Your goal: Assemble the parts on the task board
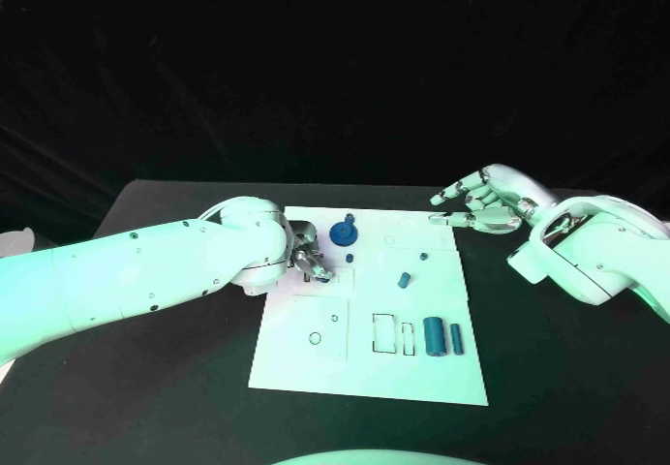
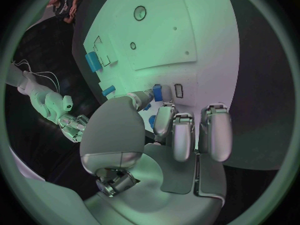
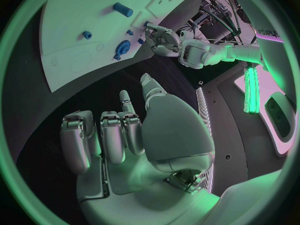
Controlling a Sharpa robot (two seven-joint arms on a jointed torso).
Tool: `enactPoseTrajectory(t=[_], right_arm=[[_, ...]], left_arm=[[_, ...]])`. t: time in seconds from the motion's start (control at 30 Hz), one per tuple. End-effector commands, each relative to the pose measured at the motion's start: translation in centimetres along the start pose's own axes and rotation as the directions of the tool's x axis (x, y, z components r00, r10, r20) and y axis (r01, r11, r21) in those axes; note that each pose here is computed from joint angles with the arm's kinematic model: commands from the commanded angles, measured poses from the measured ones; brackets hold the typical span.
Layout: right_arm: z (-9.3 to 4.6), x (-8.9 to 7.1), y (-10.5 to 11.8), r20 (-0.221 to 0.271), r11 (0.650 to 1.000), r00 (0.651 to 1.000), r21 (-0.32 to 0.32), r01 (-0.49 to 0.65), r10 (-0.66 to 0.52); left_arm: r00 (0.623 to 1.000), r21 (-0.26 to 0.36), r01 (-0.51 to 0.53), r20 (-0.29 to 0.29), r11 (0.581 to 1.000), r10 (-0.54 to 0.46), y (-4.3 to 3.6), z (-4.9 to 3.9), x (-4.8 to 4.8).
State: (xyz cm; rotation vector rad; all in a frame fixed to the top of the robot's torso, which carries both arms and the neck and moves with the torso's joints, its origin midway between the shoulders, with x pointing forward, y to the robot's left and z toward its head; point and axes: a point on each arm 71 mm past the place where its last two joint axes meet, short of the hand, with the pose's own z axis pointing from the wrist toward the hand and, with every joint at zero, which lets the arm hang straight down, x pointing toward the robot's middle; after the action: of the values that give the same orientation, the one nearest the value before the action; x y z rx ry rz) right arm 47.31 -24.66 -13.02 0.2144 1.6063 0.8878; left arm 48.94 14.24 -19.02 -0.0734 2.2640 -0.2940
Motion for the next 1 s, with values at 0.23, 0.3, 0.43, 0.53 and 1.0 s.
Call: enactPoseTrajectory(t=[0.23, 0.3, 0.43, 0.53, 1.0], right_arm=[[0.0, 0.2, 0.1, -0.016, 1.0, 1.0, -0.008, 0.009, -0.009], [0.0, 0.2, 0.1, -0.017, 1.0, 1.0, -0.009, 0.011, -0.011], [0.0, 0.3, 0.2, -0.02, 1.0, 1.0, -0.012, 0.013, -0.013], [-0.1, 0.3, 0.3, -0.022, 1.0, 1.0, -0.014, 0.013, -0.014], [-0.2, 0.4, 0.4, -0.027, 1.0, 1.0, -0.02, 0.013, -0.014]], left_arm=[[0.996, -0.095, 0.006, -0.084, 0.995, -0.014, 0.56, 0.12, 0.75], [0.996, -0.098, 0.008, -0.092, 0.995, -0.017, 0.57, 0.18, 0.77], [0.995, -0.107, 0.006, -0.102, 0.994, -0.017, 0.57, 0.35, 0.76], [0.994, -0.112, 0.006, -0.112, 0.994, -0.018, 0.51, 0.54, 0.77], [0.992, -0.126, 0.012, -0.124, 0.992, -0.027, 0.4, 1.24, 0.83]])
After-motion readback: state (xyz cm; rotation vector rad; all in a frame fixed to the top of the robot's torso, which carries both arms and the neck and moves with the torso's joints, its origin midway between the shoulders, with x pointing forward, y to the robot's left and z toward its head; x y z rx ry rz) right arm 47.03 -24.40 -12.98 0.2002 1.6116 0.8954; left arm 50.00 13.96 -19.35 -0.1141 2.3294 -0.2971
